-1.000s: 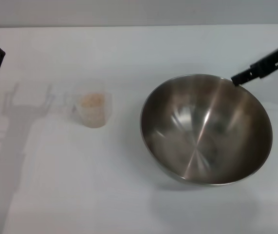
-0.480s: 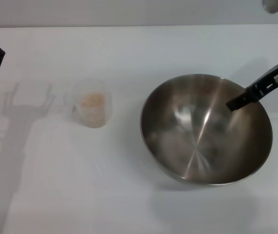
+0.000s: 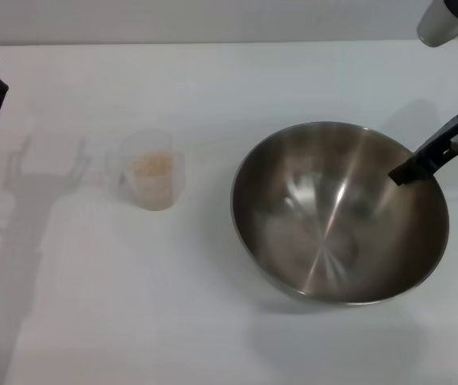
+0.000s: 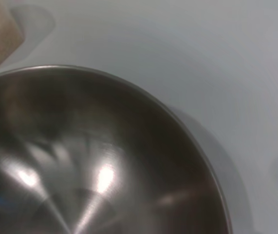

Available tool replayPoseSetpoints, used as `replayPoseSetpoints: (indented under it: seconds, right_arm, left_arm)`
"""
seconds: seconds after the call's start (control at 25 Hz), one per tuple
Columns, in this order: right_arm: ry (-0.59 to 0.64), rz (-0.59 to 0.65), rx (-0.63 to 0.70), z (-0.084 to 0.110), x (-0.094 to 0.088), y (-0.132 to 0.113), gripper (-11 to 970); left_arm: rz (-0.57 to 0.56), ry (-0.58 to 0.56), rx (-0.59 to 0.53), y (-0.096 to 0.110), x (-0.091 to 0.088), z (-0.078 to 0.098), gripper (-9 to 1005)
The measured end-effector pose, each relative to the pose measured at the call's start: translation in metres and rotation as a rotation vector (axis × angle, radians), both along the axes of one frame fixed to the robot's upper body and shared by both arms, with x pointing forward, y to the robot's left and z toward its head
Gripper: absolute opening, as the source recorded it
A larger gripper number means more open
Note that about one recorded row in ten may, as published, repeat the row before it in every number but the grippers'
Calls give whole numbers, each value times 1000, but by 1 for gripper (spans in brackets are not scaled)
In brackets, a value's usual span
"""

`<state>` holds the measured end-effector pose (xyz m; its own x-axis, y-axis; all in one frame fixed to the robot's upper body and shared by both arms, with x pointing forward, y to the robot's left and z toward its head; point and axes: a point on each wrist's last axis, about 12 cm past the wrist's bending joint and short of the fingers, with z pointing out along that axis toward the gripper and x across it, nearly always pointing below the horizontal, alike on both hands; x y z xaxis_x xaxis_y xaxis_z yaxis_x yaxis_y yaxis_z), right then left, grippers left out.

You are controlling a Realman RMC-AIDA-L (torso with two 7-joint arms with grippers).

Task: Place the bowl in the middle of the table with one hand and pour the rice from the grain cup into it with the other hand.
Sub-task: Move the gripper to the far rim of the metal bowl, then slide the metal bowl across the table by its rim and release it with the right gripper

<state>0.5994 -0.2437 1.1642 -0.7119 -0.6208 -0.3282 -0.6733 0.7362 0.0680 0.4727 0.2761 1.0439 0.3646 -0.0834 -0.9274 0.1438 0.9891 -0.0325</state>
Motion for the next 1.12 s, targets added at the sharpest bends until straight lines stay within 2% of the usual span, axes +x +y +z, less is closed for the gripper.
replayPoseSetpoints:
  seconds: [0.28,0.48,0.8,1.12]
  right_arm:
    - [-2,13,-8,-1,0,3,148]
    - [-20,15,-5,2,0,5,65]
    - [-147,-44,106,34,6,-2,57]
    - [-179,-26,186,38,7,9,23]
  left_arm:
    - [3,-4,0,1,-1,0,861]
    - [3,-13,-1,1,-2,1,861]
    - [4,-23,-3,2,-2,2,861]
    - [7,-47,-6,2,-5,4,860]
